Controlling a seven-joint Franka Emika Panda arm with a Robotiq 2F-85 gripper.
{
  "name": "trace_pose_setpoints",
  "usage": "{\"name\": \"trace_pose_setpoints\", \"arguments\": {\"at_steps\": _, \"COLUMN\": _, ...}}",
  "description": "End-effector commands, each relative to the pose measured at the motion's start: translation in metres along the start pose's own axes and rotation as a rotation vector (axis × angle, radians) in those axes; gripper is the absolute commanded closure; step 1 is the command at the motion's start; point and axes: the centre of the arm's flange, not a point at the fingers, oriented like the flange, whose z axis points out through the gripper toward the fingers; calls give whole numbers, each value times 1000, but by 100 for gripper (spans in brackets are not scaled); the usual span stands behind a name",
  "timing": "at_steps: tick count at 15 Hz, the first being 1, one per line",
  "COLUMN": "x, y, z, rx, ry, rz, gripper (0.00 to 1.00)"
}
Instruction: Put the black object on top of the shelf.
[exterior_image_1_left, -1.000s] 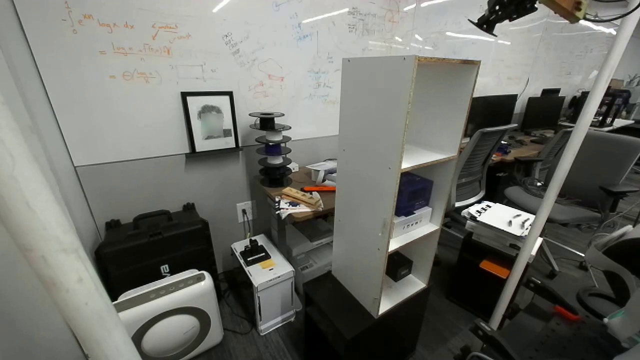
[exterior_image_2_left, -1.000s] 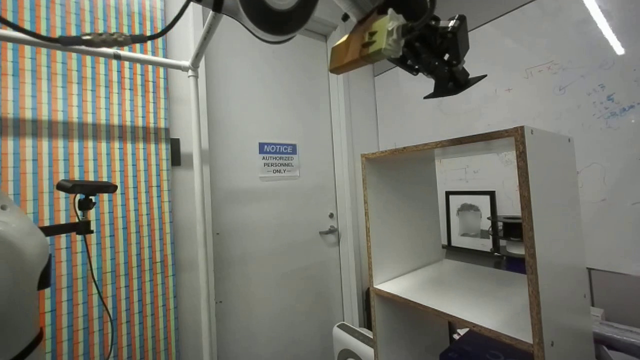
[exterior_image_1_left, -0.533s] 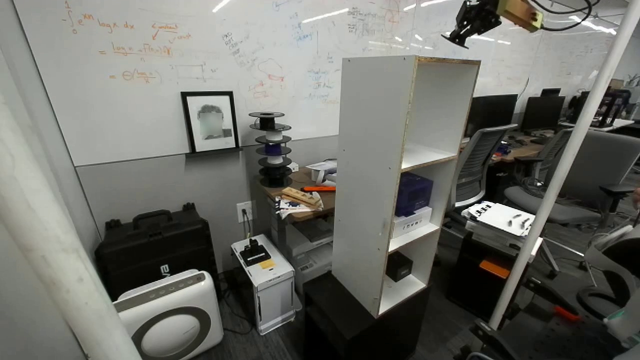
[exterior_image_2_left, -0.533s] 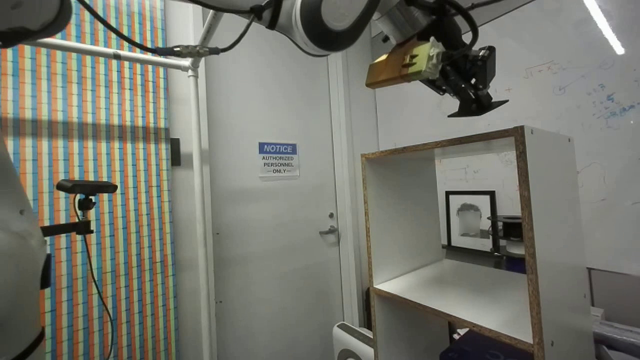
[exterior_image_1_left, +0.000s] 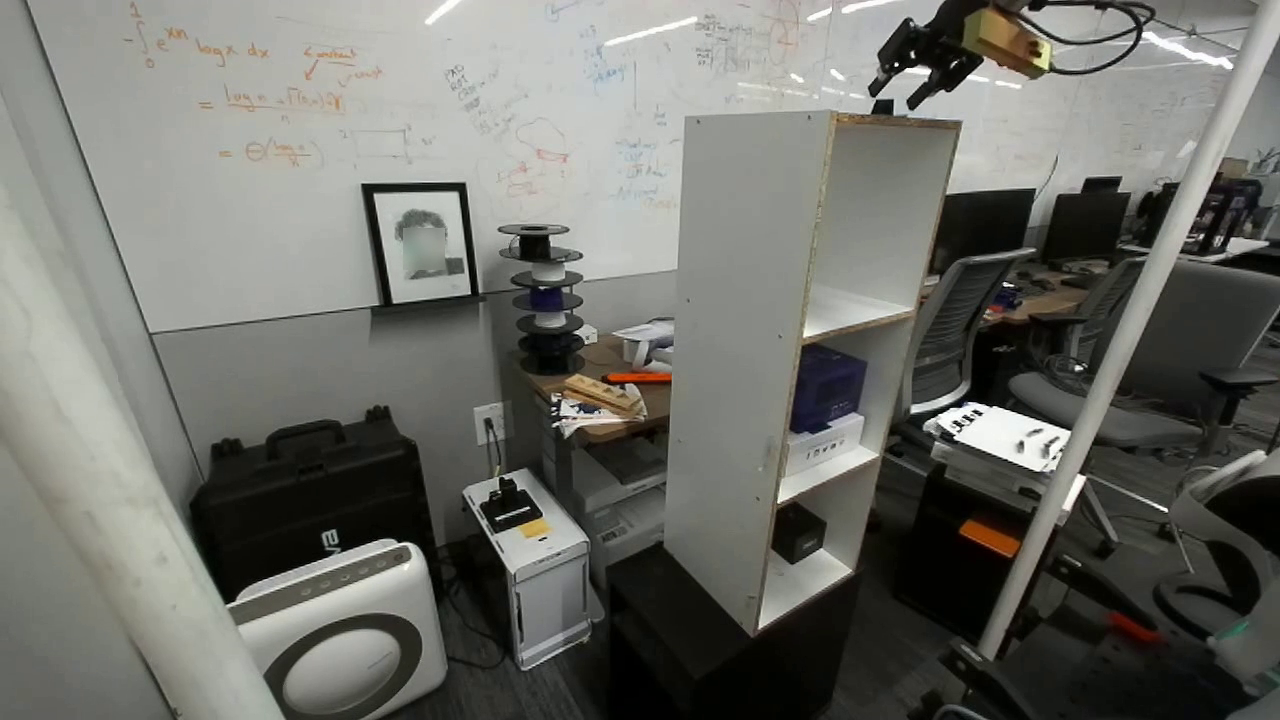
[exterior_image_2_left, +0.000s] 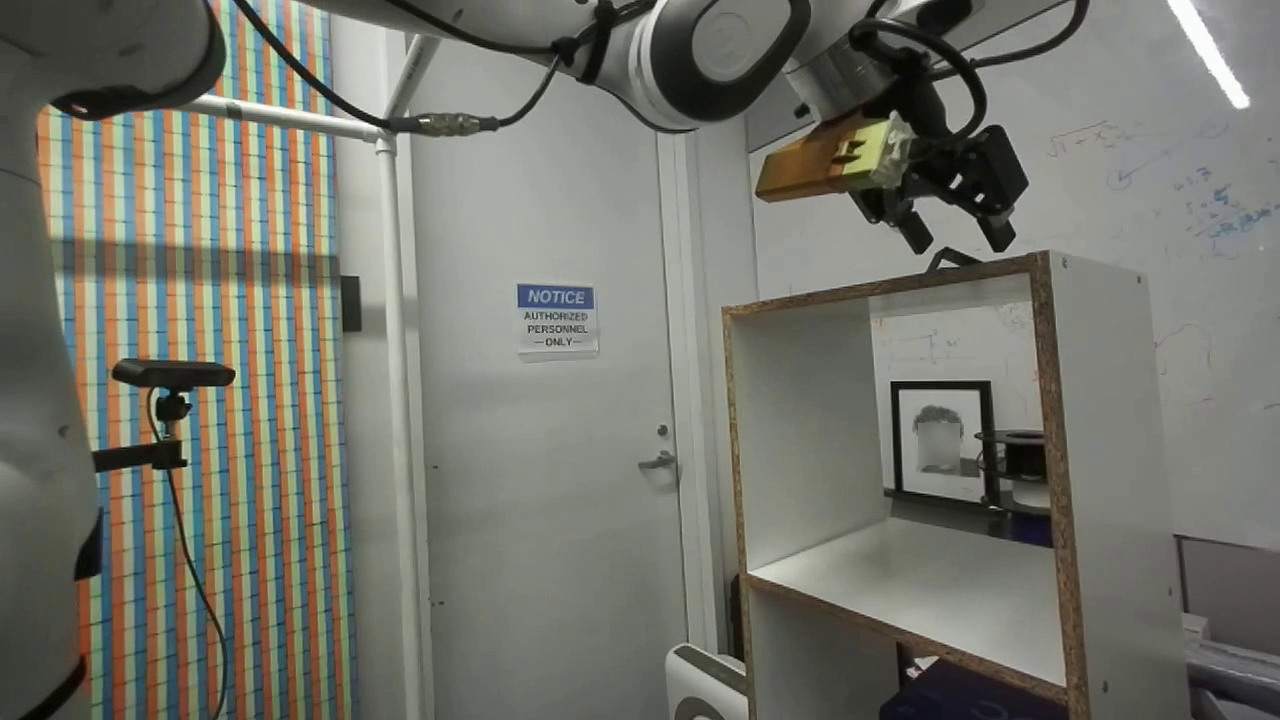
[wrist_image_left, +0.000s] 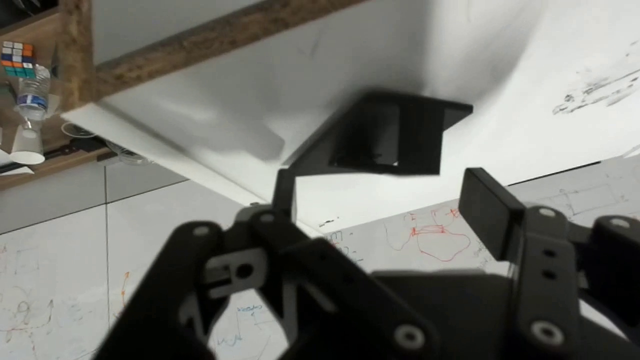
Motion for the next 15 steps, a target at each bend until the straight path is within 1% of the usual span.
{"name": "trace_pose_setpoints", "arguments": {"at_steps": 1, "x": -32, "y": 20, "z": -22, "rx": 23, "ry": -49, "rz": -22, "gripper": 0}}
{"name": "trace_pose_setpoints", "arguments": {"at_steps": 3, "x": -68, "y": 32, "z": -33, "rx": 15, "ry": -97, "rz": -49, "gripper": 0}}
{"name": "trace_pose_setpoints", "arguments": {"at_steps": 4, "x": -79, "y": 35, "z": -42, "rx": 21, "ry": -111, "rz": -71, "gripper": 0}}
{"name": "trace_pose_setpoints", "arguments": {"at_steps": 6, "x": -109, "y": 37, "z": -60, "rx": 27, "ry": -169, "rz": -121, "gripper": 0}}
{"name": "trace_pose_setpoints", "arguments": {"at_steps": 10, "x": -183, "y": 53, "z": -76, "rx": 48, "ry": -354, "rz": -166, "gripper": 0}}
{"name": "trace_pose_setpoints", "arguments": {"at_steps": 12, "x": -210, "y": 63, "z": -80, "rx": 82, "ry": -421, "rz": -166, "gripper": 0}}
{"name": "trace_pose_setpoints", "arguments": {"at_steps": 15, "x": -241, "y": 80, "z": -85, "rx": 174, "ry": -526, "rz": -159, "gripper": 0}}
